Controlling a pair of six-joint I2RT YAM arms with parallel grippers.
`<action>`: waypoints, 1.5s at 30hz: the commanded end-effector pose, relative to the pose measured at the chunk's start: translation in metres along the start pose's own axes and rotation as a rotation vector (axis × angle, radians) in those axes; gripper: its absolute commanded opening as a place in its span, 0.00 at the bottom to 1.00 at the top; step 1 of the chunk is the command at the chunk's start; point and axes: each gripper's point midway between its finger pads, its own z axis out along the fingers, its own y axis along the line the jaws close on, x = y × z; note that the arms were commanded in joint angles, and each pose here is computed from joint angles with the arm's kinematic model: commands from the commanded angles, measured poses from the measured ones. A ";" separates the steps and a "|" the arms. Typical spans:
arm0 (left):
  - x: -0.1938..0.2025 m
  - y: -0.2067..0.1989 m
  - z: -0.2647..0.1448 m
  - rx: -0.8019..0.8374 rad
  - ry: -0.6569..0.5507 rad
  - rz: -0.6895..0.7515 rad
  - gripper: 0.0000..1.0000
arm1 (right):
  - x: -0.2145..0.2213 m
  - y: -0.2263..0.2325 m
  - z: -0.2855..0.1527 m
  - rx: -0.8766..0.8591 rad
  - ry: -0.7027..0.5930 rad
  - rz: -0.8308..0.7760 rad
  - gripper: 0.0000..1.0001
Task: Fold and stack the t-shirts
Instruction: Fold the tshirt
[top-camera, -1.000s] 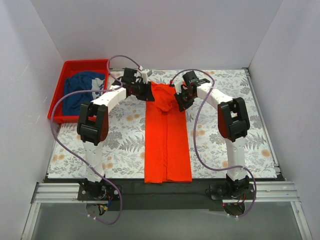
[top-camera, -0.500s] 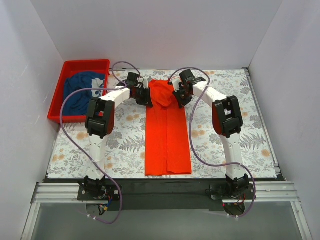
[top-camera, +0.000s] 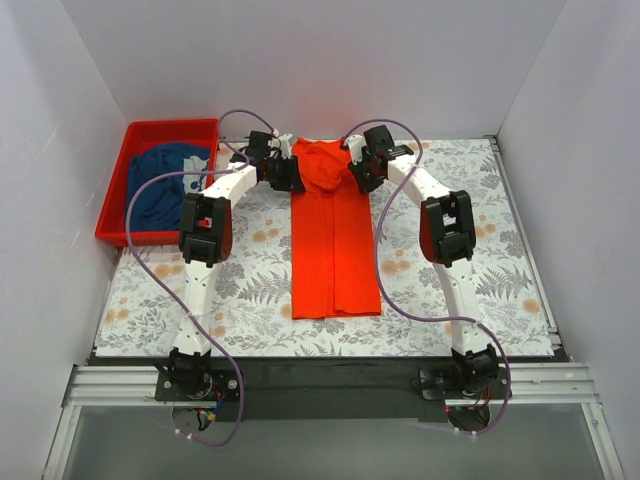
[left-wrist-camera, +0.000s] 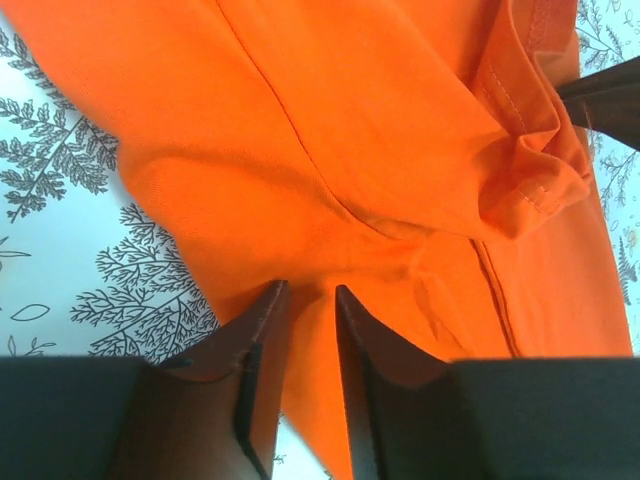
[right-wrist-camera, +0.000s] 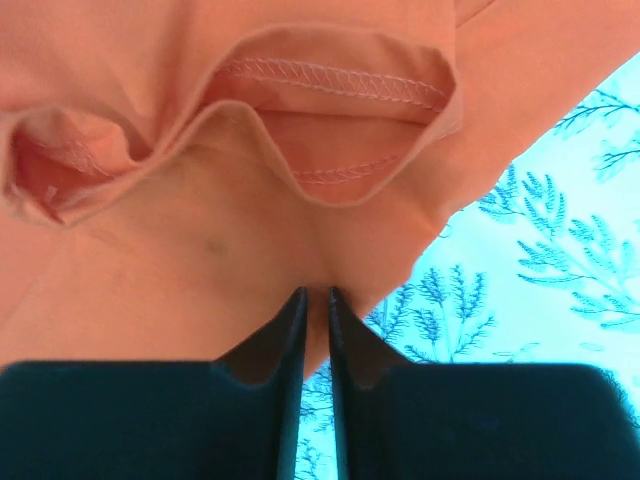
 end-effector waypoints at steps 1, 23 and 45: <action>-0.020 -0.004 -0.018 -0.027 -0.029 0.022 0.28 | -0.022 -0.014 -0.025 0.043 -0.053 -0.022 0.22; 0.025 -0.187 -0.265 0.338 -0.252 0.588 0.88 | 0.004 0.138 -0.296 -0.241 -0.506 -0.614 0.98; 0.283 -0.186 -0.177 0.336 0.013 1.118 0.54 | 0.220 0.239 -0.193 -0.462 -0.146 -0.987 0.41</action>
